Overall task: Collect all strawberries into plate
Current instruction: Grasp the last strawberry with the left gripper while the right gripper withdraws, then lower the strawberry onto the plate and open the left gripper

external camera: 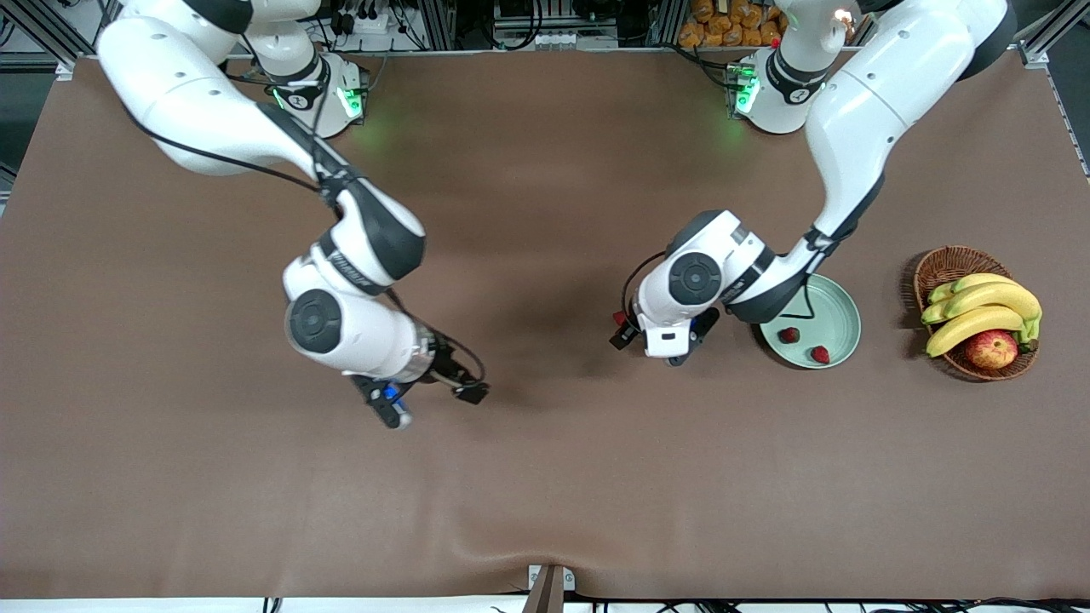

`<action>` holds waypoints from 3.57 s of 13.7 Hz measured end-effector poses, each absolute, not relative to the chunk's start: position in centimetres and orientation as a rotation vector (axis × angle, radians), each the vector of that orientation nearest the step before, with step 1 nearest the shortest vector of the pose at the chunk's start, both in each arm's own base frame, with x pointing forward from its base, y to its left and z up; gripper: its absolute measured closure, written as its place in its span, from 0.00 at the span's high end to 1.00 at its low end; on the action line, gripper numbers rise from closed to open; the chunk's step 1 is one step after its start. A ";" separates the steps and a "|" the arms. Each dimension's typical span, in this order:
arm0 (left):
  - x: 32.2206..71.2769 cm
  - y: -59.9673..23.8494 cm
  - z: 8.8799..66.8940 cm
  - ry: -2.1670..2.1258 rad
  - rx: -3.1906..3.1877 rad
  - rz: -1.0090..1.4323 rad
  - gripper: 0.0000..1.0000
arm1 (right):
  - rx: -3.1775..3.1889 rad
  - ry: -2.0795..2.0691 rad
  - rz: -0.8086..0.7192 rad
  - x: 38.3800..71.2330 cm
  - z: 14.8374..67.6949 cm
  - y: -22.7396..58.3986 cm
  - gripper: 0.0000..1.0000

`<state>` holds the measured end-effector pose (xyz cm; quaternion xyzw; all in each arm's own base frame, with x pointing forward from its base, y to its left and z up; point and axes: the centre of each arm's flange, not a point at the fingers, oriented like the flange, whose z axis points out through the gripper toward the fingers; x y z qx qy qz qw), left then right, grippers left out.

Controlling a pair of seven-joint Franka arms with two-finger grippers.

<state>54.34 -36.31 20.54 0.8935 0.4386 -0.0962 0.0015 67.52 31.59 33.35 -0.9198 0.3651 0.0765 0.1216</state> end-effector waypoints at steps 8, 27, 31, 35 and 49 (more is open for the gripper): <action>53.3 -37.3 18.6 1.426 2.819 -0.262 1.00 | -3.153 0.590 0.037 68.4 44.6 15.6 1.00; 54.7 -36.6 18.7 1.275 2.909 -0.091 0.32 | -3.204 0.247 -0.031 53.6 61.9 -0.5 1.00; 58.2 -29.8 21.6 1.031 3.096 -0.091 0.32 | -3.206 0.244 0.011 55.3 60.8 -0.9 1.00; 60.0 -21.0 23.2 0.906 3.173 -0.200 0.32 | -3.206 0.242 0.005 55.5 60.9 -0.9 1.00; 59.3 -9.7 21.3 0.543 3.257 -0.522 0.38 | -3.146 0.227 -0.067 56.0 61.7 0.2 1.00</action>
